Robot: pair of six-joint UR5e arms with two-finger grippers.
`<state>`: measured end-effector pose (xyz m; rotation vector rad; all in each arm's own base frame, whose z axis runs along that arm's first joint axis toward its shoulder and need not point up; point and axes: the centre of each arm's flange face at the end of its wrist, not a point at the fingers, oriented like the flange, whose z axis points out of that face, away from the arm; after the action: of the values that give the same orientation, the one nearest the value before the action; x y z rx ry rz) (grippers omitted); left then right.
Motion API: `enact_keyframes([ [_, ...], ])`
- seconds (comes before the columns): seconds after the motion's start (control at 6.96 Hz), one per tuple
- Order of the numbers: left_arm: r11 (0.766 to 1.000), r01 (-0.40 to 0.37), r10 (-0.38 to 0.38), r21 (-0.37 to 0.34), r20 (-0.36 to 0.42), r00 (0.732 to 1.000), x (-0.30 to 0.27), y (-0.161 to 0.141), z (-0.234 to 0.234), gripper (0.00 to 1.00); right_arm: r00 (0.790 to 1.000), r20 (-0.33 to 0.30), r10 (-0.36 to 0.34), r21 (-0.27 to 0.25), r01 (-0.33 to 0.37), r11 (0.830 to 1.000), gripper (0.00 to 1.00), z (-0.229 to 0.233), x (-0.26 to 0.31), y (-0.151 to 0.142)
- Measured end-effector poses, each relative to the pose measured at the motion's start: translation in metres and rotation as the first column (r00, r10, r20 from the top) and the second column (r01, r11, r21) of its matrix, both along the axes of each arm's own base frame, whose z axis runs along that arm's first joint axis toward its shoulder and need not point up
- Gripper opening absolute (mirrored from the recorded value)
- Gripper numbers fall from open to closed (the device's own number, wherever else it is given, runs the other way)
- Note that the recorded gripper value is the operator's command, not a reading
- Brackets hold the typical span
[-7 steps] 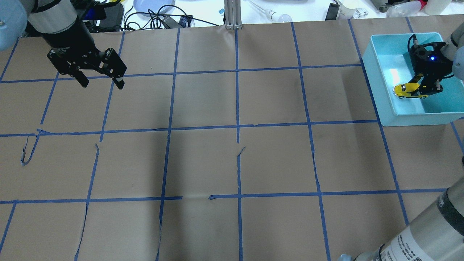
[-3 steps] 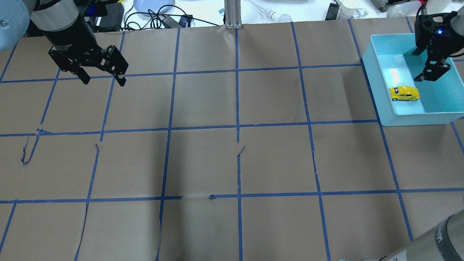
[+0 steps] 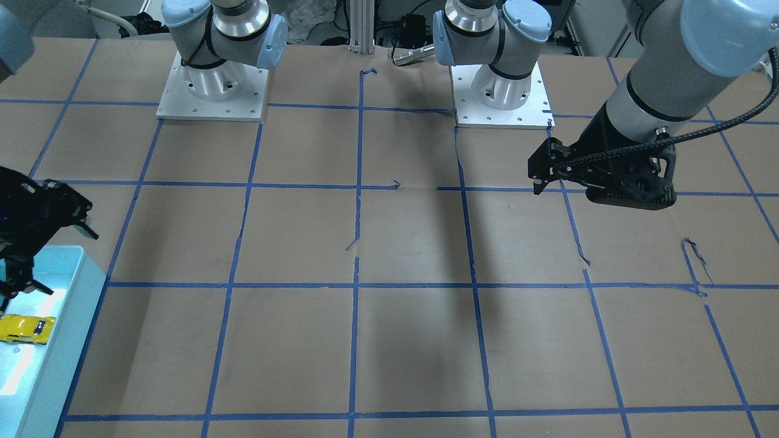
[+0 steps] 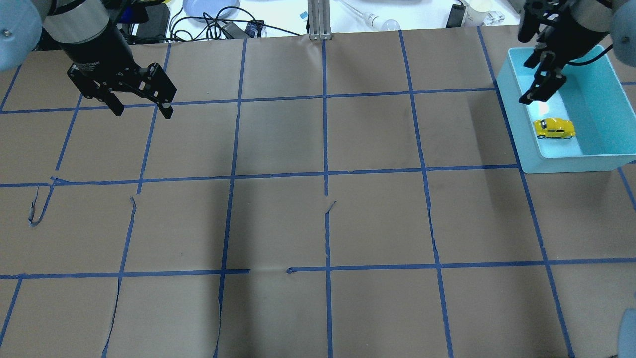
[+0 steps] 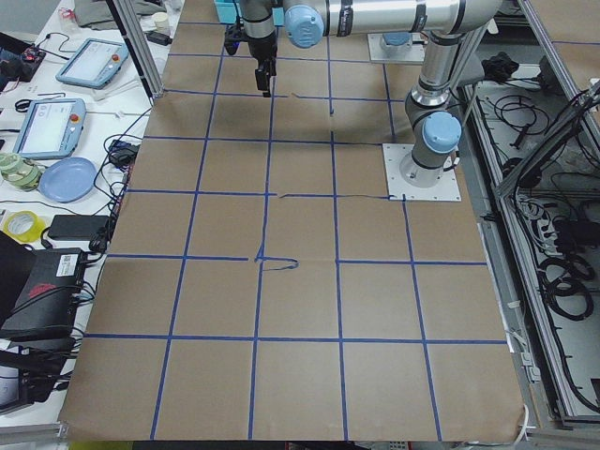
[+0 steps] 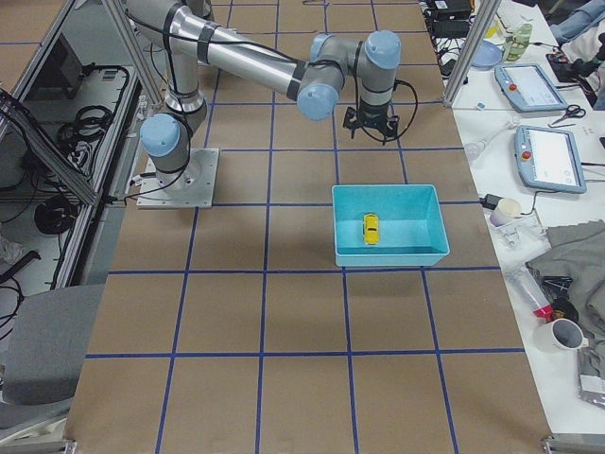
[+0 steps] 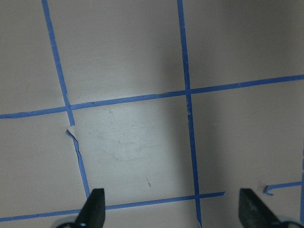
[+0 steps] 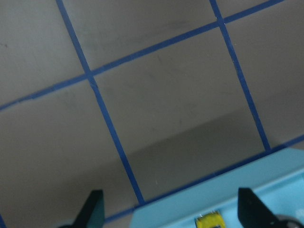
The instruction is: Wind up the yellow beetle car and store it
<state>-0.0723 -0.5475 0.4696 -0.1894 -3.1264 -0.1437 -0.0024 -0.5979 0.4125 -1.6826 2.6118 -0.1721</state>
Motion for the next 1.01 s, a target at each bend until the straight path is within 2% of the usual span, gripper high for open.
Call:
enact_keyframes([
  [0.14, 1.0, 0.0, 0.0, -0.006, 0.001, 1.0, 0.0, 0.001, 0.003, 1.0, 0.992, 0.017, -0.126, 0.011, 0.126, 0.992, 1.0, 0.017, 0.065, 0.013],
  [0.29, 1.0, 0.001, 0.0, -0.016, 0.001, 1.0, -0.001, 0.004, 0.008, 1.0, 0.967, 0.028, -0.252, 0.011, 0.252, 0.968, 1.0, 0.033, 0.124, 0.03],
  [0.43, 1.0, 0.001, -0.001, -0.023, 0.002, 1.0, -0.001, 0.006, 0.011, 1.0, 0.912, 0.028, -0.409, -0.008, 0.409, 0.912, 1.0, 0.054, 0.165, 0.052],
  [0.58, 1.0, 0.001, -0.001, -0.025, 0.002, 1.0, -0.001, 0.007, 0.013, 1.0, 0.807, 0.035, -0.589, -0.038, 0.59, 0.806, 1.0, 0.078, 0.183, 0.074],
  [0.72, 1.0, 0.0, 0.0, -0.025, 0.003, 1.0, 0.0, 0.008, 0.013, 1.0, 0.694, 0.057, -0.718, -0.037, 0.72, 0.693, 1.0, 0.093, 0.189, 0.09],
  [0.86, 1.0, 0.0, 0.0, -0.024, 0.003, 1.0, 0.0, 0.008, 0.013, 1.0, 0.599, 0.067, -0.798, -0.02, 0.801, 0.599, 1.0, 0.099, 0.19, 0.099],
  [1.01, 1.0, 0.0, 0.0, -0.024, 0.002, 1.0, 0.0, 0.008, 0.013, 1.0, 0.528, 0.069, -0.846, -0.011, 0.849, 0.529, 1.0, 0.099, 0.189, 0.101],
])
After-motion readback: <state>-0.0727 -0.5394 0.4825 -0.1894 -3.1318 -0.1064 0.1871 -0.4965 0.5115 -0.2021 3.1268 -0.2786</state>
